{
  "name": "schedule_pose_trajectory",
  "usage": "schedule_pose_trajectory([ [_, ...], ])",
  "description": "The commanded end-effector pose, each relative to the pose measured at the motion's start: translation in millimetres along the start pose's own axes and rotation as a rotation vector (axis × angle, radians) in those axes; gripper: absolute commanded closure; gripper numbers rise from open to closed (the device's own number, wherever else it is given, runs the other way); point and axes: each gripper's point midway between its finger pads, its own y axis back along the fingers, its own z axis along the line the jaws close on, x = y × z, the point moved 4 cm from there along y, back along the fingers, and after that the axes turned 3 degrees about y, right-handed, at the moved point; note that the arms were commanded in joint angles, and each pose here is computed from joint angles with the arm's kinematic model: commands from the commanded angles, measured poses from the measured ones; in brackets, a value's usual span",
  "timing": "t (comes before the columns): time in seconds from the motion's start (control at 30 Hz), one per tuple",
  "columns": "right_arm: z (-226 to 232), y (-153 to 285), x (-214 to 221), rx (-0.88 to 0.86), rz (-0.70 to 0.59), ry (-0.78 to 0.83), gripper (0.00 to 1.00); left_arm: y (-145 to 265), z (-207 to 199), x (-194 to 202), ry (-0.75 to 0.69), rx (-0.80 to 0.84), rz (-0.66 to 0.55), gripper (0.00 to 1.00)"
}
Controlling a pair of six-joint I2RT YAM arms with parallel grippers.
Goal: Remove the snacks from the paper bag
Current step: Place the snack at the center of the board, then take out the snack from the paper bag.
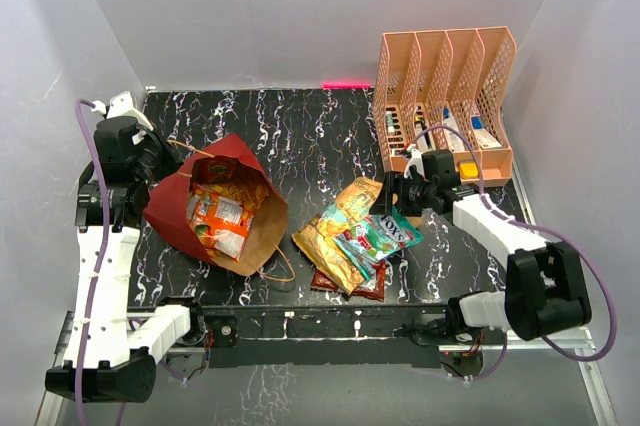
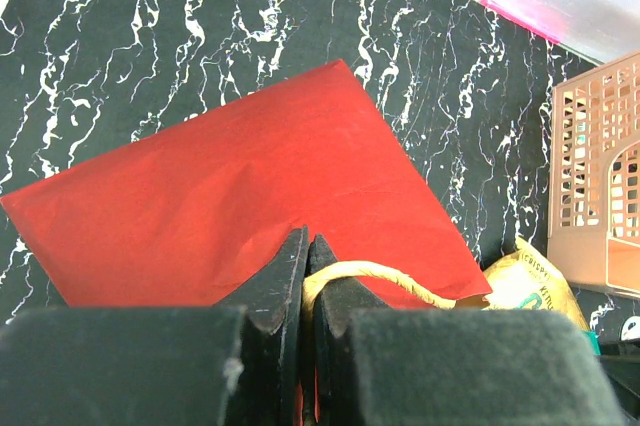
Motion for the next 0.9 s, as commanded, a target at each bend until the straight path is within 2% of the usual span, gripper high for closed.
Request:
schedule_pose_trajectory([
  [0.0, 3, -11, -11, -0.037, 0.013, 0.031, 0.36, 4, -3, -5, 0.0, 0.019, -0.026, 1.0],
  [0.1, 1, -14, -20, 0.015, 0.008, 0.04, 0.36, 5, -4, -5, 0.002, 0.022, -0.023, 1.0],
  [0.23, -19, 1, -46, 0.255, -0.054, 0.039, 0.3, 6, -4, -6, 0.003, 0.024, -0.025, 1.0],
  [0.3, -21, 10, -55, 0.311, -0.07, 0.05, 0.28, 6, -4, -6, 0.002, 0.024, -0.025, 1.0],
  [0.53, -4, 33, -65, 0.294, -0.094, 0.094, 0.26, 4, -4, -3, 0.001, 0.028, -0.015, 1.0],
  [0.67, 43, 33, -71, 0.163, -0.128, 0.266, 0.27, 3, -5, -1, -0.009, 0.039, -0.01, 1.0],
  [0.77, 108, 24, -68, 0.027, -0.179, 0.462, 0.27, 4, -7, -3, -0.038, 0.065, -0.02, 1.0],
  [0.87, 185, 19, -49, -0.196, -0.262, 0.697, 0.27, 8, -10, -5, -0.063, 0.093, -0.033, 1.0],
])
